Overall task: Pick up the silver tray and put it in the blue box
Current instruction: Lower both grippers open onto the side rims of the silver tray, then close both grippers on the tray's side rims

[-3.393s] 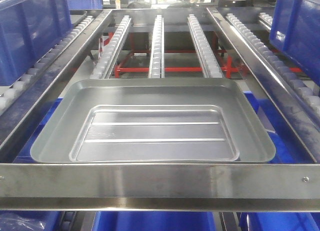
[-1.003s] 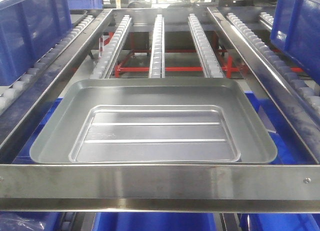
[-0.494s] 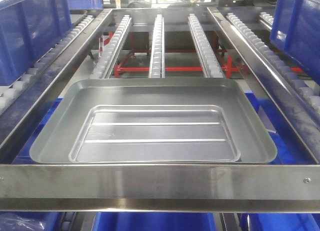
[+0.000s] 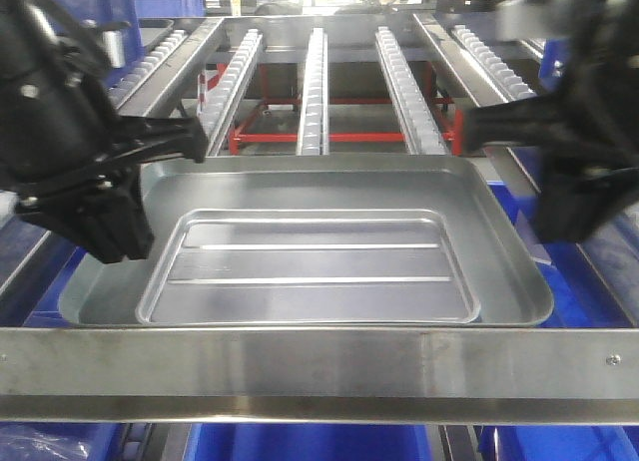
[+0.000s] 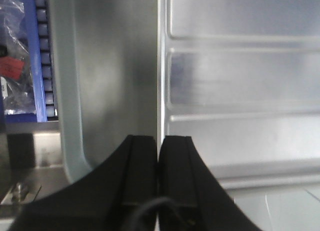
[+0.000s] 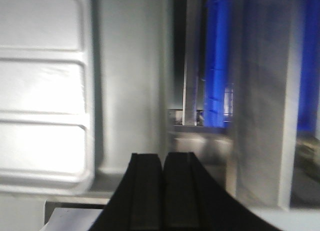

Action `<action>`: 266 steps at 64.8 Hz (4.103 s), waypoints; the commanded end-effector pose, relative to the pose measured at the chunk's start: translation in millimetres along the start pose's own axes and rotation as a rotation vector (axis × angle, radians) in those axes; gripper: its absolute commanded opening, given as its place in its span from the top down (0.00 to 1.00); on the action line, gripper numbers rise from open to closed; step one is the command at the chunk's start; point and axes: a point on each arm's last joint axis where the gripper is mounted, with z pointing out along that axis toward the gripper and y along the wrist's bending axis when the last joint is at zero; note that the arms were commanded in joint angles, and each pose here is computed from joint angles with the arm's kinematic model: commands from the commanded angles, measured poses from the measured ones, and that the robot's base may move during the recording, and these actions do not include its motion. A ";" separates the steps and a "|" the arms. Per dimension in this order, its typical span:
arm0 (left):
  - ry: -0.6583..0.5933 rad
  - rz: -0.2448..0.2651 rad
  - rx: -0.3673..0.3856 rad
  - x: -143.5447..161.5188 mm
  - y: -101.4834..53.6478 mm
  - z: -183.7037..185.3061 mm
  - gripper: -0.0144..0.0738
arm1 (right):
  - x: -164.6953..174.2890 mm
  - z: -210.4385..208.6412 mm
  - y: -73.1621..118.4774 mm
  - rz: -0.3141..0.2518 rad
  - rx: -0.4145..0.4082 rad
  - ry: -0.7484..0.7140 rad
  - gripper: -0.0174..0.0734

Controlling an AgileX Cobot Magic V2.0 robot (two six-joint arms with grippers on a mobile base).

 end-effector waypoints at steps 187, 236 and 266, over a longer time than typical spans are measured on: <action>-0.086 0.049 -0.006 -33.0 -28.0 -1.3 0.72 | -29.1 19.0 36.3 -0.035 -0.079 -0.015 0.39; -0.104 0.065 -0.016 -35.7 -25.9 -1.0 0.48 | -29.5 19.3 36.3 -0.034 -0.080 -0.019 0.39; -0.050 0.051 -0.042 -32.4 -22.3 12.3 0.48 | -28.6 34.3 34.3 -0.026 -0.062 0.011 0.39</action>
